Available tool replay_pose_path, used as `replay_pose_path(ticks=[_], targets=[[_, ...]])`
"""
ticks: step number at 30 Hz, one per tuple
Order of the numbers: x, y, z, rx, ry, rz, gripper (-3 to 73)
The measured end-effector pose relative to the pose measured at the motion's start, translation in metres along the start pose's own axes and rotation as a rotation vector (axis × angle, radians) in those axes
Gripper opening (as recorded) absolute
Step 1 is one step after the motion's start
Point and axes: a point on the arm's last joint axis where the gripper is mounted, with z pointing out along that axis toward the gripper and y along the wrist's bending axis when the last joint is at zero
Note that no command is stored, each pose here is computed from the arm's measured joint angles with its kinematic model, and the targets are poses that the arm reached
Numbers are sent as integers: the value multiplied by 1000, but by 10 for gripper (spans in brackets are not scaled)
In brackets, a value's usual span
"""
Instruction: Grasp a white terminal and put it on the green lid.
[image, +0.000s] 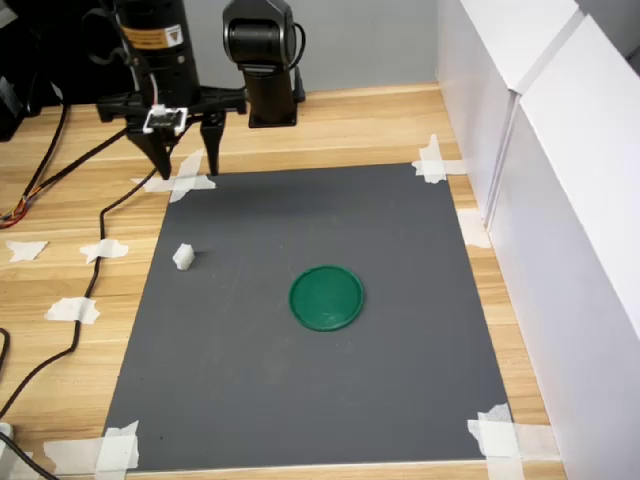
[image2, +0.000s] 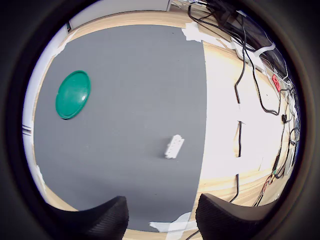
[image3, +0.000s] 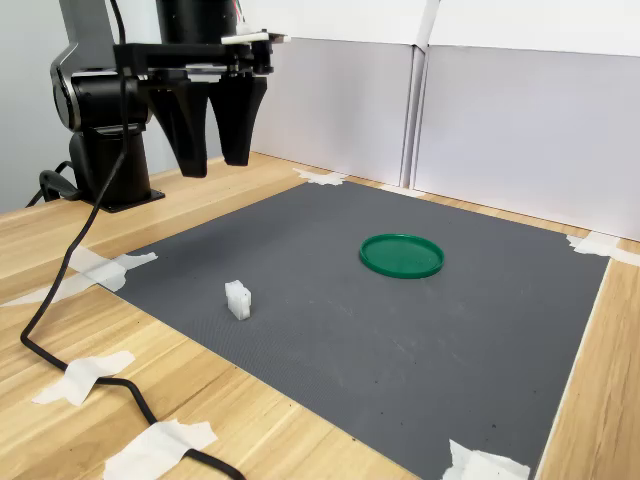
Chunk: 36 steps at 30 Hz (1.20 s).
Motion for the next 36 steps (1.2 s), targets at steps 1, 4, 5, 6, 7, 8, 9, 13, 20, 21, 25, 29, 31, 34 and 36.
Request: replay_pose_path(ticks=[1, 4, 5, 6, 7, 8, 9, 13, 20, 21, 25, 29, 31, 34, 36], targets=[[-2, -4, 4, 1, 6, -1, 576], [-8, -13, 17, -9, 34, -1, 576], [-10, -16, 22, -14, 46, -2, 576], [-11, -17, 27, -19, 56, -3, 575], [-13, -19, 33, -26, 67, -6, 574], [-15, -20, 39, -37, 77, -11, 575], [-17, -21, 44, -48, 83, -15, 575], [-24, -20, 63, -92, 92, -29, 575], [-28, -19, 94, -124, 115, -16, 574], [-28, -19, 98, -127, 121, -16, 574], [-31, -20, 107, -127, 123, -16, 574], [-34, -21, 110, -123, 116, -15, 572], [-34, -21, 111, -123, 115, -15, 561], [-33, -21, 113, -125, 122, -16, 530], [-33, -21, 114, -126, 124, -16, 497]])
